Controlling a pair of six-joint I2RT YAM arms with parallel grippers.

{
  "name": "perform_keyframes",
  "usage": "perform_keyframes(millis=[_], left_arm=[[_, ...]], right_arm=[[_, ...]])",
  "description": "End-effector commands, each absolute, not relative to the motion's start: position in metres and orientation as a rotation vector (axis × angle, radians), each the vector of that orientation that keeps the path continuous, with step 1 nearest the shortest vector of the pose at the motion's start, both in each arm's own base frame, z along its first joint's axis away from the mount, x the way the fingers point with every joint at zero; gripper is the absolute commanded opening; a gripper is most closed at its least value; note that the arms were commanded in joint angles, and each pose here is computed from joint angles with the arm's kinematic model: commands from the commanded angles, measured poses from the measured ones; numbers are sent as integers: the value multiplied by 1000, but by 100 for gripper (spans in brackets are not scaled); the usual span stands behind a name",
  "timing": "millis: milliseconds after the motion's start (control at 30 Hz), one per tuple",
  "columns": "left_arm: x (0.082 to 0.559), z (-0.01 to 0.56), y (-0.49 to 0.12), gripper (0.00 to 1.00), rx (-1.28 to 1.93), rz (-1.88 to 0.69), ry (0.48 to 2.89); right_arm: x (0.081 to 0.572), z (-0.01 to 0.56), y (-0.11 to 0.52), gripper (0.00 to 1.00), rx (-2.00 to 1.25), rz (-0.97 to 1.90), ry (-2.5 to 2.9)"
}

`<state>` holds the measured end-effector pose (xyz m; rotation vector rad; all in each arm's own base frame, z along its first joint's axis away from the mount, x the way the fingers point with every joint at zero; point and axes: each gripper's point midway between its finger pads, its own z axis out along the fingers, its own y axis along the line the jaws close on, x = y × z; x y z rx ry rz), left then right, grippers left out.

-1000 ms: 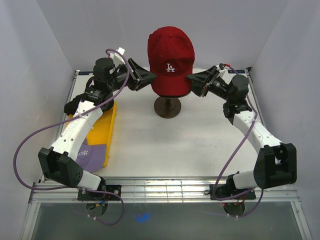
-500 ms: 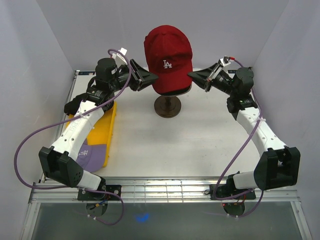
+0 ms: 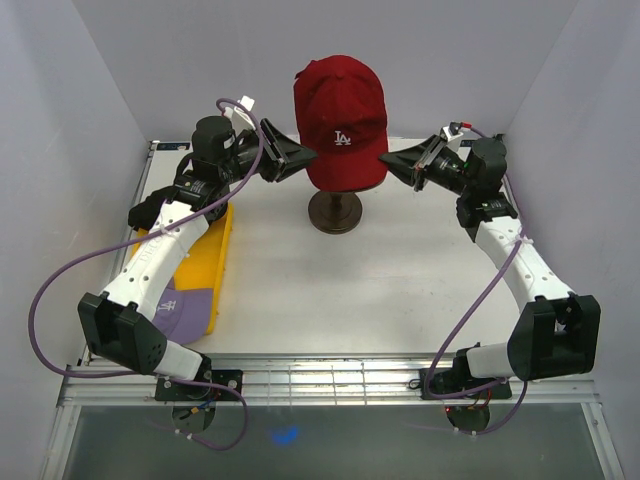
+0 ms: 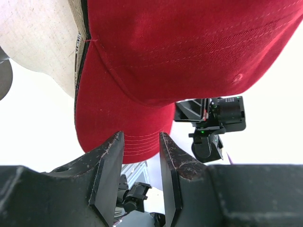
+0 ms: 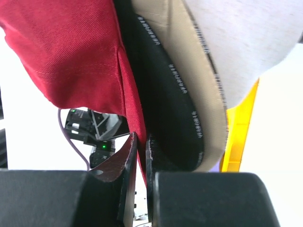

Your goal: Stack the hats

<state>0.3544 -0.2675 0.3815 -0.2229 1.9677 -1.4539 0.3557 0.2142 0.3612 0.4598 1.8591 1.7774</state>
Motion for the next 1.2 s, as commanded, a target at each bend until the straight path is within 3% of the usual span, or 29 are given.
perform_keyframes(millis=[0,633,1167], left_arm=[[348,407,-267,46,-183,-1470,1901],[347,404,-264,46,-179,-1437,1914],[336,424,-244,51,-127,-1276,1903]], right_arm=[[365,314,204,8,612,1668,1969],[373,288,187,8,630,1483,2067],[370,327,180,57,555,1431,2018]])
